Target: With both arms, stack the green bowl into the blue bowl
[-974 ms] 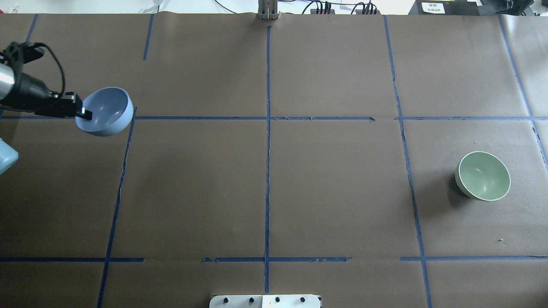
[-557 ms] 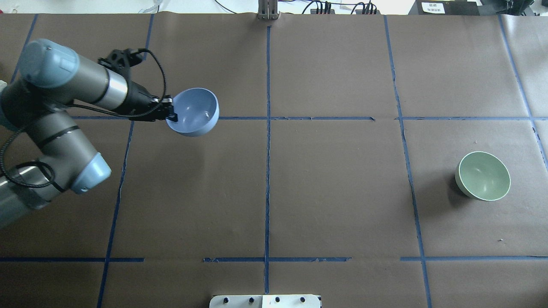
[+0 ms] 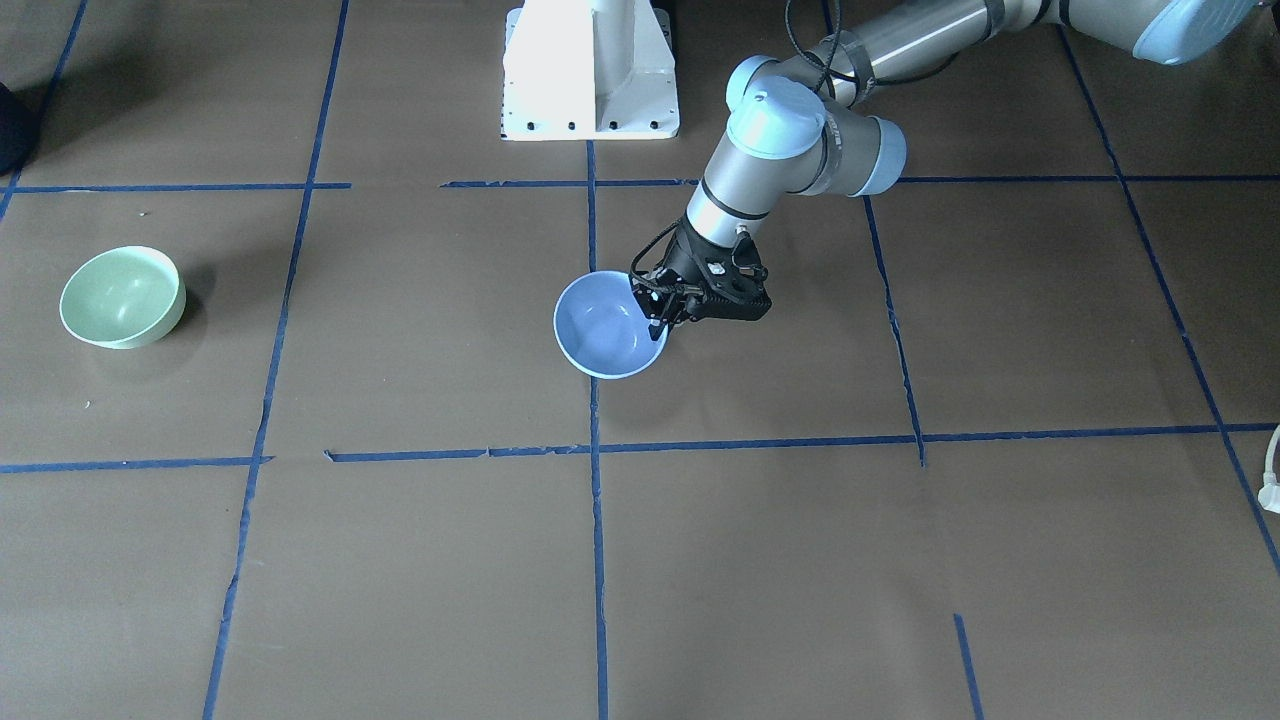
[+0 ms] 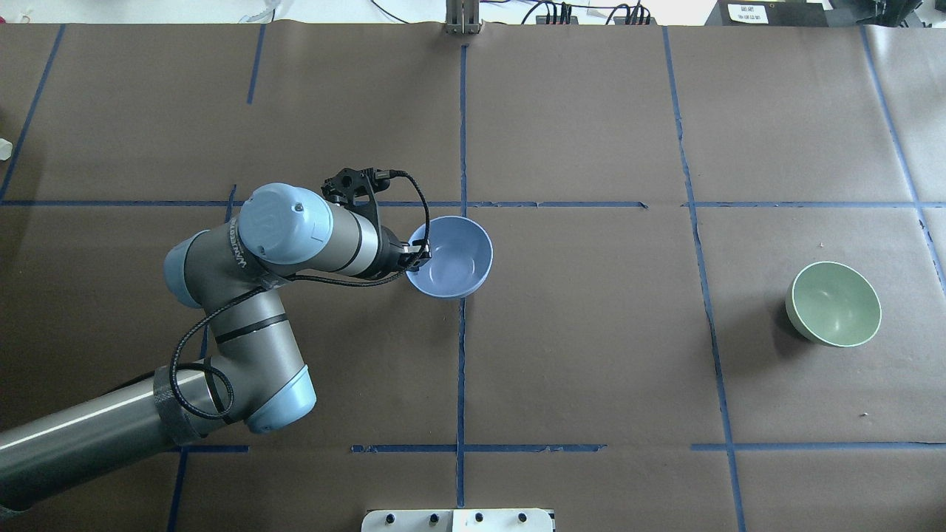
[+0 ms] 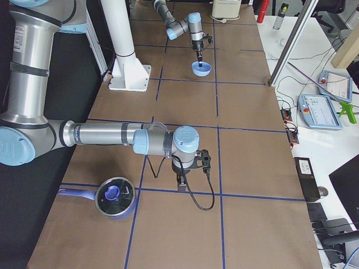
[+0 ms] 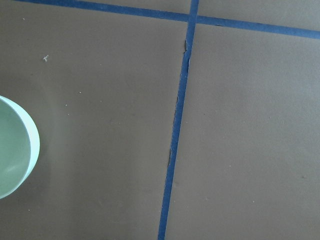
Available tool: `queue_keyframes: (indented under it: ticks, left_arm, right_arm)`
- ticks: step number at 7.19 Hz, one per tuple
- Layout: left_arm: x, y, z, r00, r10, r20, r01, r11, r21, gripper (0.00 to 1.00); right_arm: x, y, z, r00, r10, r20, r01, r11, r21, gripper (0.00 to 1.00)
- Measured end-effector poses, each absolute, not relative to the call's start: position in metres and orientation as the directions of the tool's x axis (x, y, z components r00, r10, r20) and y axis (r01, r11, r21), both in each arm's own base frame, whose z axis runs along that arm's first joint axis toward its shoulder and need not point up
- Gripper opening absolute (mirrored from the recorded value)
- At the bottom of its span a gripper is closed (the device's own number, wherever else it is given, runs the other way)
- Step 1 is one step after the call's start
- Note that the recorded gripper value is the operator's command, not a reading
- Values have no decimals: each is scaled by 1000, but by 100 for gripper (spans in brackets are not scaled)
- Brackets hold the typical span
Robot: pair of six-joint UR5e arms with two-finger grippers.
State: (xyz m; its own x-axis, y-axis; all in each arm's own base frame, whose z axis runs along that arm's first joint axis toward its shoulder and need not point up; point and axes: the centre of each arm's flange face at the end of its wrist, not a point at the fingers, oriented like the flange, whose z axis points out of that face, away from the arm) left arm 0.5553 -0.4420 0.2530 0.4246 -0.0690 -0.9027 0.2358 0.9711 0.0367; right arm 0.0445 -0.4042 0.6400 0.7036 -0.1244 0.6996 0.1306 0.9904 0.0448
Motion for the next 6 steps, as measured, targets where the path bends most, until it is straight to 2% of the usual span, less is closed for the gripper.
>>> queue_keyframes:
  ticks: [2, 3, 4, 5, 6]
  left_arm:
    - [566, -433, 255, 434, -59, -899, 222, 974, 43, 11]
    - [570, -430, 256, 436, -56, -898, 216, 975, 44, 18]
    - [572, -428, 256, 437, -54, -898, 213, 976, 45, 40]
    - [572, -428, 256, 438, -54, -898, 212, 976, 45, 75]
    - [572, -427, 256, 437, -54, -898, 211, 977, 44, 100]
  right_arm:
    - [45, -404, 641, 704, -123, 700, 130, 991, 43, 100]
    - [45, -404, 641, 704, -122, 700, 130, 991, 42, 100]
    - [45, -403, 642, 704, -121, 700, 130, 991, 41, 100]
    - [45, -403, 642, 704, -121, 700, 130, 991, 40, 100]
    - [45, -403, 642, 703, -120, 701, 130, 991, 39, 100]
